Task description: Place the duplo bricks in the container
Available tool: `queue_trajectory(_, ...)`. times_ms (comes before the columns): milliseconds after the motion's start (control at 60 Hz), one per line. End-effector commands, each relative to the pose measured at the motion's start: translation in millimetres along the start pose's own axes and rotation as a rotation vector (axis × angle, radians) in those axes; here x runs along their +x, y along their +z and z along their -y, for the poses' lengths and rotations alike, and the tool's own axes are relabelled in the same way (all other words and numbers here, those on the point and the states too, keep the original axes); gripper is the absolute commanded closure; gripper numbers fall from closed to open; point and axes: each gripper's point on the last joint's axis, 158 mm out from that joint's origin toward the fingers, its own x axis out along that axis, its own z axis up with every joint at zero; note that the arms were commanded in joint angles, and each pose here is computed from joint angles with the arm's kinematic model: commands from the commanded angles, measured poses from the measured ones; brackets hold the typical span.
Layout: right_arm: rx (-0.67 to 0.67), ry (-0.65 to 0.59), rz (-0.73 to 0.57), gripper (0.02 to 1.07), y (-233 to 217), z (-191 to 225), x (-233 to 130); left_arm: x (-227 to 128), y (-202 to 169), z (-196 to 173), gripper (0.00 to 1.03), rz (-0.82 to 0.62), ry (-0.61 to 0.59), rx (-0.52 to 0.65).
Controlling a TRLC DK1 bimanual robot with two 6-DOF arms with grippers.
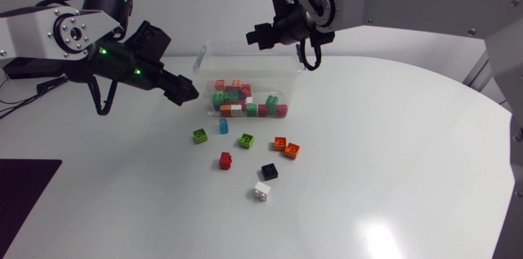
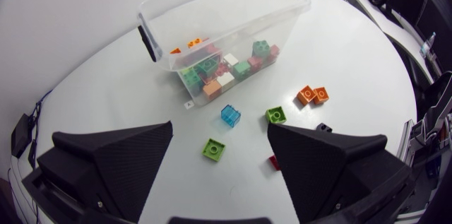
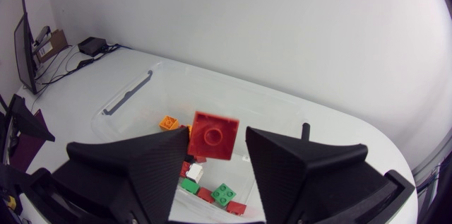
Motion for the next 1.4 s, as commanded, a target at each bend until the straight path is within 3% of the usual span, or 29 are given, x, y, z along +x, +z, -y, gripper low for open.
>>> queue_trajectory(0,-0.015,-0.012,0.044,0.10,17.4,1.0,-5.4,17.0,-26.6,-0.4,0.11,-0.065,-0.032,0.035)
queue_trajectory(250,-0.044,-0.014,0.045,0.07,14.1,6.3,-55.9,48.5,-64.6,-6.5,0.11,-0.172,-0.074,0.100)
queue_trajectory(550,-0.138,0.114,-0.070,0.07,-48.8,-11.3,-107.5,90.6,-85.5,-21.1,0.11,-0.249,-0.126,0.211)
queue_trajectory(950,-0.215,0.228,-0.247,0.07,-151.0,-20.9,-111.4,127.7,-94.2,-15.5,0.12,-0.292,-0.226,0.300)
queue_trajectory(1183,-0.224,0.279,-0.286,0.07,-178.5,-14.0,-111.7,140.3,-101.2,-6.0,0.19,-0.321,-0.266,0.329)
queue_trajectory(1317,-0.283,0.302,-0.326,0.07,-199.7,-14.2,-108.0,145.4,-106.1,-3.2,0.37,-0.339,-0.283,0.334)
queue_trajectory(1383,-0.302,0.323,-0.368,0.07,-216.4,-15.0,-101.9,147.8,-113.3,0.5,0.65,-0.367,-0.308,0.338)
